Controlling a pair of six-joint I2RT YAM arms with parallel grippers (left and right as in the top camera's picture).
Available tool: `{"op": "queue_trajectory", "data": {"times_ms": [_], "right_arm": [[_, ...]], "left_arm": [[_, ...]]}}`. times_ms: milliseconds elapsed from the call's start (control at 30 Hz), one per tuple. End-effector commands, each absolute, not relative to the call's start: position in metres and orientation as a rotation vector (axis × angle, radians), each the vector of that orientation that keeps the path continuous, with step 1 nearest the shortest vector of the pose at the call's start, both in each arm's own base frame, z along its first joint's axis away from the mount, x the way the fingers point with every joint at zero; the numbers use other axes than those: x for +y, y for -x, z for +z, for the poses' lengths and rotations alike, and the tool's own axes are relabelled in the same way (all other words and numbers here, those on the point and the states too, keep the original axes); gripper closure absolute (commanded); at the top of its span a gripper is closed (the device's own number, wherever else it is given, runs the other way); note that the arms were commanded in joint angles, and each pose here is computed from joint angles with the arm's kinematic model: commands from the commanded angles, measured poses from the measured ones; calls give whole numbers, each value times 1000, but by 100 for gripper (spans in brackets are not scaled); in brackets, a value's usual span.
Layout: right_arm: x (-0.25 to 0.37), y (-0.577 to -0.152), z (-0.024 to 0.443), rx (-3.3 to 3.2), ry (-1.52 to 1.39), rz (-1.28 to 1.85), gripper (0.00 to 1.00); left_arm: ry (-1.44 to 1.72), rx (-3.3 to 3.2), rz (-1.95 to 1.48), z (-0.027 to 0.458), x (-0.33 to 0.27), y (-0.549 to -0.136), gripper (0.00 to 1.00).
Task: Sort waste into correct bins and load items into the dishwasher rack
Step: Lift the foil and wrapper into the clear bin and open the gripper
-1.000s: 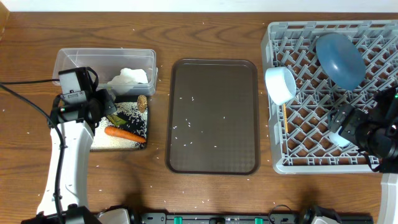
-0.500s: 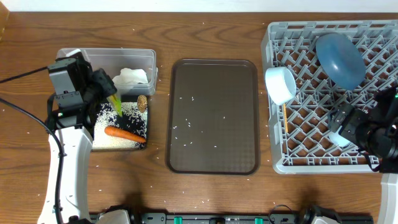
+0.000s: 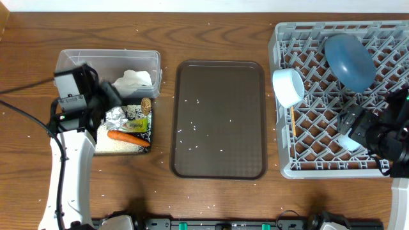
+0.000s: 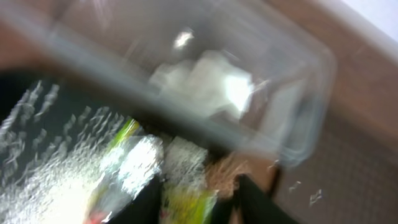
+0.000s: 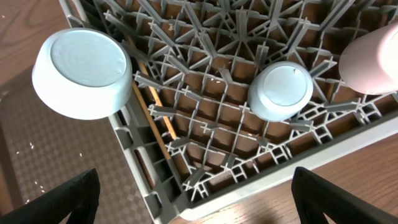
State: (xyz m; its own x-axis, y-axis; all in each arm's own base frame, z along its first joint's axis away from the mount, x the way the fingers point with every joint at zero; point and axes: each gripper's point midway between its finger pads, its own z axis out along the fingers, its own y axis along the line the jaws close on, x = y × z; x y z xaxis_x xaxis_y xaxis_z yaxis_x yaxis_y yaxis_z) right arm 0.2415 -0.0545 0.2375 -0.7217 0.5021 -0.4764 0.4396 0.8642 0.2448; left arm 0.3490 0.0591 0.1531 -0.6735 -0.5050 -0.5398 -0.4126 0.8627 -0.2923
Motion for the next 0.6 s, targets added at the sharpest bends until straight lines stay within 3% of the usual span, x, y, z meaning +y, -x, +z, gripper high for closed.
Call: {"op": "queue_trajectory", "data": {"times_ms": [0, 200, 433, 567], "right_arm": [[-55, -241, 242, 2481, -668, 147, 8], [-55, -242, 243, 2481, -668, 147, 8], [-55, -241, 242, 2481, -668, 147, 7], [-55, -242, 243, 2481, -668, 146, 7]], "left_arm": [[796, 2480, 54, 124, 89, -324, 49], [934, 2575, 65, 73, 86, -304, 34], [979, 2663, 0, 16, 77, -308, 35], [993, 2706, 6, -7, 77, -308, 44]]}}
